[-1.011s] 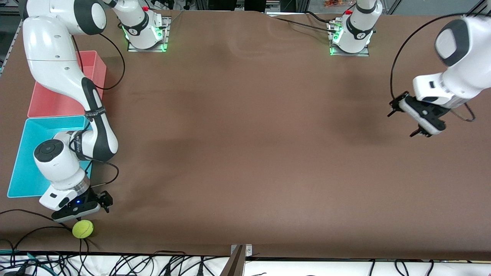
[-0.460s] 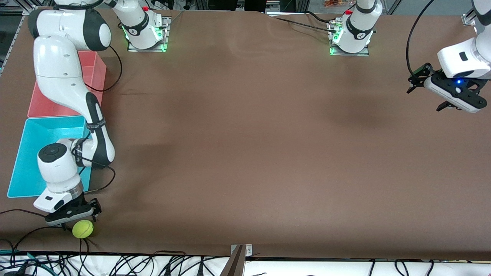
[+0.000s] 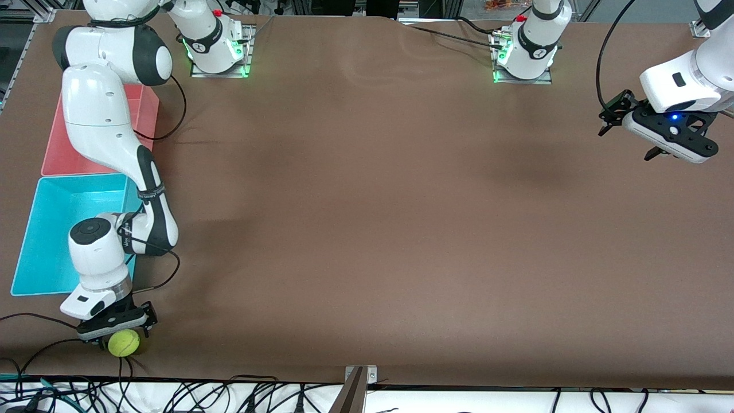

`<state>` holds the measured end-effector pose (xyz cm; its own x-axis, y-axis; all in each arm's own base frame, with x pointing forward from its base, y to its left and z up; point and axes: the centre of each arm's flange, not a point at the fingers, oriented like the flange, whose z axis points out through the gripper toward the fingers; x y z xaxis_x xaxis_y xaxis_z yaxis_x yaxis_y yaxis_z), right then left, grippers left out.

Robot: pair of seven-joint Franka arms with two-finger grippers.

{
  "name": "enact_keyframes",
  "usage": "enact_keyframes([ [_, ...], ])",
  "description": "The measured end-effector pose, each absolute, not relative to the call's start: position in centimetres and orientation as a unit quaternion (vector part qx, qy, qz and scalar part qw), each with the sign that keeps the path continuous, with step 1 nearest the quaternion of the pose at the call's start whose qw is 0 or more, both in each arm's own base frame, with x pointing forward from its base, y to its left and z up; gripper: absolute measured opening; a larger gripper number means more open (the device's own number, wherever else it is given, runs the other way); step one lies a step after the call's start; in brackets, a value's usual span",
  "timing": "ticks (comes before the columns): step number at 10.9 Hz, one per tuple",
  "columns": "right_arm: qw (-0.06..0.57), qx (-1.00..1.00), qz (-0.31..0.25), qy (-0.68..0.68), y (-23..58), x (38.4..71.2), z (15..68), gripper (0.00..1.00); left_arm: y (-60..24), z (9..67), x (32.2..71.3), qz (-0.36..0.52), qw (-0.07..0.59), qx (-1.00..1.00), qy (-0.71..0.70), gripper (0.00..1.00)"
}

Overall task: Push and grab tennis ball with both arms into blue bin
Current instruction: 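Grasp the tennis ball with the right gripper and lift it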

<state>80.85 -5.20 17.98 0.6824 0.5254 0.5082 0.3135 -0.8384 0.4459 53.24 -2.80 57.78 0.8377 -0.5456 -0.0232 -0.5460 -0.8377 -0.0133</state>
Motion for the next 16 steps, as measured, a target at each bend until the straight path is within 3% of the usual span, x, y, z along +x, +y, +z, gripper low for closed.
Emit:
enact_keyframes([
  [4, 0.164, 0.899, 0.330, 0.234, -5.0, 81.0, 17.1, 0.95, -2.6, 58.2, 53.2, 0.013, 0.017, -0.958, 0.285, 1.00],
  [6, 0.166, 0.897, 0.335, 0.234, -5.0, 81.2, 17.5, 0.64, -2.7, 58.8, 53.1, 0.011, 0.018, -0.958, 0.285, 1.00],
  [10, 0.167, 0.896, 0.337, 0.236, -5.0, 81.3, 17.8, 0.62, -2.5, 60.5, 52.7, 0.024, 0.037, -0.957, 0.286, 1.00],
  [16, 0.160, 0.928, 0.245, 0.231, -3.8, 82.4, 23.6, 0.62, -1.8, 64.0, 51.5, 0.024, 0.060, -0.961, 0.270, 1.00],
])
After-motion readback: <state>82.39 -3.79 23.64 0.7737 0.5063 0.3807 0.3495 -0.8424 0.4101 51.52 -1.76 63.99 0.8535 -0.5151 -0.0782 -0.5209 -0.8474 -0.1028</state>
